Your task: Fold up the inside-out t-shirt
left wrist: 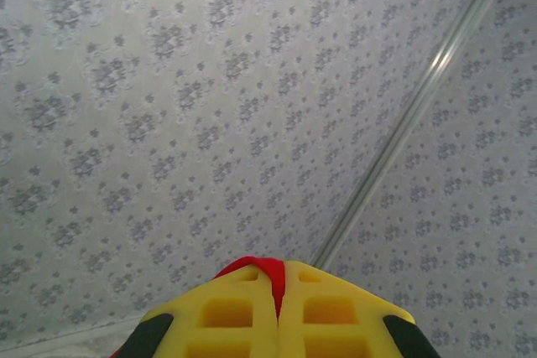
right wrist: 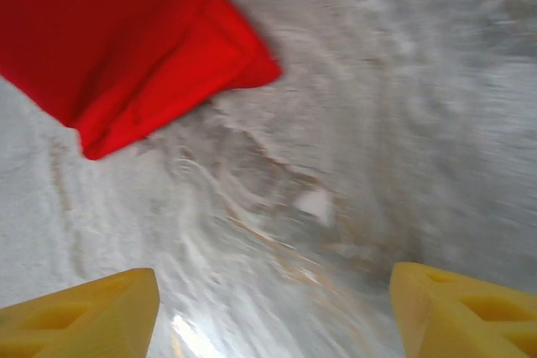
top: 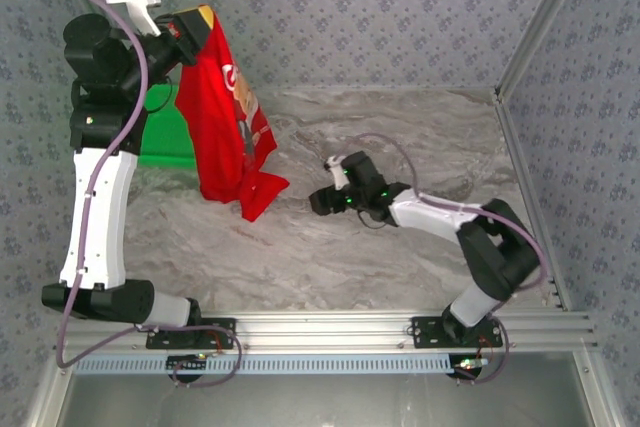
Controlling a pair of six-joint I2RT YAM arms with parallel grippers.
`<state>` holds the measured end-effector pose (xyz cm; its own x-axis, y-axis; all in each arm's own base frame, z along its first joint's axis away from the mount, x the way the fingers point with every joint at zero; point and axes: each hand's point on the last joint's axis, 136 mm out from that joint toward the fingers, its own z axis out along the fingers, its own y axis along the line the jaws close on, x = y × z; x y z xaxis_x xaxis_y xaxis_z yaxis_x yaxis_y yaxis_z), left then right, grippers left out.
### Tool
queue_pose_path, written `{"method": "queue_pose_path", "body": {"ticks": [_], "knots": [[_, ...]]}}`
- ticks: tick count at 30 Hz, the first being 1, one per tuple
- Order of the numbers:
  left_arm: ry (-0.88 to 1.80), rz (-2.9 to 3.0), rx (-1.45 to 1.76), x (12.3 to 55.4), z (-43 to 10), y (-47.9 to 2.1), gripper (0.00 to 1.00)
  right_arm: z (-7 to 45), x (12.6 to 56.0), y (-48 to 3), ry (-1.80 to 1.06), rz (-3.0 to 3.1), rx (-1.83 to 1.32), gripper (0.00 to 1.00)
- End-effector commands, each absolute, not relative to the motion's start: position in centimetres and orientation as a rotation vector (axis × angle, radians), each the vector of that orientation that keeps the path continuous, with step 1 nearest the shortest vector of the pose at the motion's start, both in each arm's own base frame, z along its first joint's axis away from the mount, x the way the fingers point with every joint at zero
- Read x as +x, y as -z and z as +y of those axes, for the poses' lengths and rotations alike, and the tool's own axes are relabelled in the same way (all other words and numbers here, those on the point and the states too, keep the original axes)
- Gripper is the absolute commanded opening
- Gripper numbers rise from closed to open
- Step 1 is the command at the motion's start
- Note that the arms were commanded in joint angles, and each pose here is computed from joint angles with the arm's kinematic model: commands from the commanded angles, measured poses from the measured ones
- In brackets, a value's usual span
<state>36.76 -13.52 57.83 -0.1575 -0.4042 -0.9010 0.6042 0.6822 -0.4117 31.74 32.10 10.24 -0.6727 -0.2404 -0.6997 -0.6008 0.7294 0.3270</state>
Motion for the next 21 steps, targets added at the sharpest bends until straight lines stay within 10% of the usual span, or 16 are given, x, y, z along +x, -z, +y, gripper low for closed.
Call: {"method": "queue_pose_path", "body": {"ticks": [1, 9, 14, 21], "knots": [[0.872, 1.392, 0.244, 34.4, -14.5, -61.3, 0.00, 37.9, 31.9, -14.4, -0.922, 2.077, -0.681, 0.79], [0.882, 1.381, 0.283, 32.5, -15.9, -62.2, 0.00, 42.1, 34.0, -20.5, -0.898, 1.845, -0.766, 0.85], [0.832, 1.389, 0.274, 32.2, -15.4, -62.3, 0.00, 37.7, 35.7, -20.3, -0.667, 1.891, -0.719, 0.27], [0.779, 1.399, 0.240, 32.7, -14.7, -61.9, 0.00, 26.1, 34.7, -24.1, -0.383, 1.970, -0.706, 0.02]]}}
